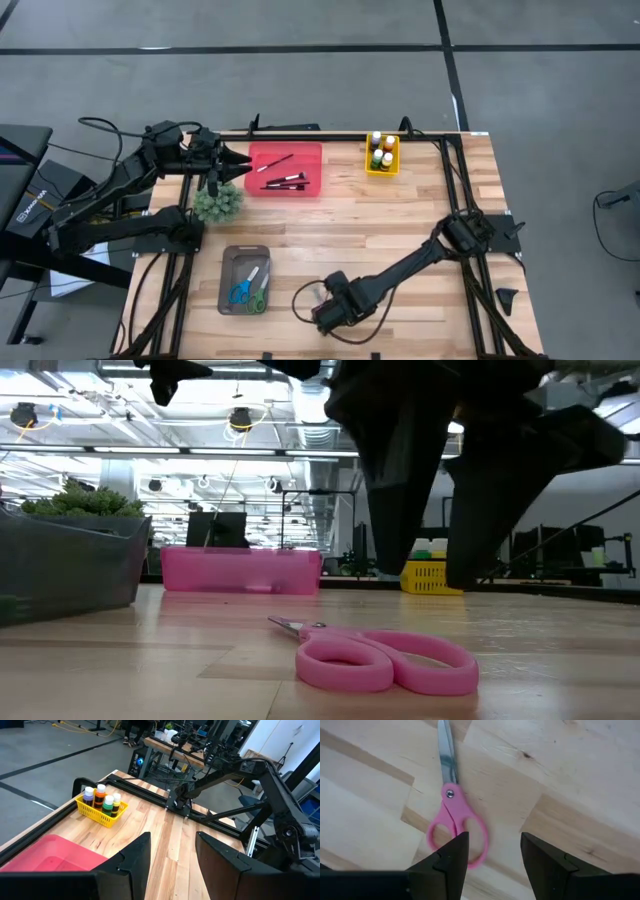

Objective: Pick & Place Paint Supplies
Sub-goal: Put the pink scissors into the black bin

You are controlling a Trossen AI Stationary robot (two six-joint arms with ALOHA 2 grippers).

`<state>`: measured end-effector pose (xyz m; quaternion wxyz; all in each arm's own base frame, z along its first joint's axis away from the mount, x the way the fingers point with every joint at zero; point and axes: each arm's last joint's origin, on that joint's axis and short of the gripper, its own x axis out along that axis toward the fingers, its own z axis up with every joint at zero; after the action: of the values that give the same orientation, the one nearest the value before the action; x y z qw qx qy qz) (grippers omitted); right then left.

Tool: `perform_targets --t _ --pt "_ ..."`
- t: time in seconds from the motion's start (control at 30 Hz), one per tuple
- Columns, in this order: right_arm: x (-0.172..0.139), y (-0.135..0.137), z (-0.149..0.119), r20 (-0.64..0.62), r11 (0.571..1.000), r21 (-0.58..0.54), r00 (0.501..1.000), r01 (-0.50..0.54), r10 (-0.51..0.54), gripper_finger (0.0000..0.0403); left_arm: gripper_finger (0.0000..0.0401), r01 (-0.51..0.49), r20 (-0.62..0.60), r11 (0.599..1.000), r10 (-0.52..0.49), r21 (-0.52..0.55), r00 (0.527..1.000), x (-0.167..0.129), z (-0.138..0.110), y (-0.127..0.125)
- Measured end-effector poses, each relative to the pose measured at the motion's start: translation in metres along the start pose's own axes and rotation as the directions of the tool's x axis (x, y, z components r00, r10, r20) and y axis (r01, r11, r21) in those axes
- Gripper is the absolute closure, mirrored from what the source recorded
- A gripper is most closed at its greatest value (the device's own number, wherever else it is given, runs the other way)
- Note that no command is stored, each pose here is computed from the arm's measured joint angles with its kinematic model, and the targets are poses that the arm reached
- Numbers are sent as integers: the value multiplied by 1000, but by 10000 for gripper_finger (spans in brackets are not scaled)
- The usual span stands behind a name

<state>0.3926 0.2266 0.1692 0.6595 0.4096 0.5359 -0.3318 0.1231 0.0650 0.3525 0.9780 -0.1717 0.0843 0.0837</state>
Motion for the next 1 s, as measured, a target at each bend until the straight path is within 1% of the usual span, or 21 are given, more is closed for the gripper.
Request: perform_targets --t 0.17,0.3,0.37,0.47,0.53,0.73,0.8,0.87,0.9,1.0 --pt "0 5 4 -25 997 -53 999 -48 47 228 251 0 0 1000 0 0 1000 0 0 0" --pt "0 4 3 -27 997 -58 999 -41 39 228 251 0 0 1000 0 0 1000 0 0 0" --pt "5 4 2 -30 996 -78 999 -36 33 228 251 0 0 1000 0 0 1000 0 0 0" --pt "13 1 1 -34 995 -99 999 8 -11 228 251 0 -1 1000 0 0 1000 0 0 0" --pt "10 3 1 -35 995 -104 999 -12 8 228 251 -1 0 1000 1 0 1000 0 0 0" --pt "12 2 5 -32 990 -141 999 1 -6 228 251 -1 -1 1000 1 0 1000 0 0 0" --pt "20 4 7 -50 990 -143 999 -5 -2 228 251 -1 -1 1000 1 0 1000 0 0 0" --pt "28 2 5 -81 987 -159 996 9 -22 228 251 -1 -1 1000 1 0 1000 0 0 0" --pt "31 5 4 -102 986 -165 995 -17 0 228 251 -1 0 1000 1 0 1000 0 0 0" --pt "34 6 3 -113 987 -161 994 -14 -4 228 251 -1 -1 1000 1 0 1000 0 0 0"
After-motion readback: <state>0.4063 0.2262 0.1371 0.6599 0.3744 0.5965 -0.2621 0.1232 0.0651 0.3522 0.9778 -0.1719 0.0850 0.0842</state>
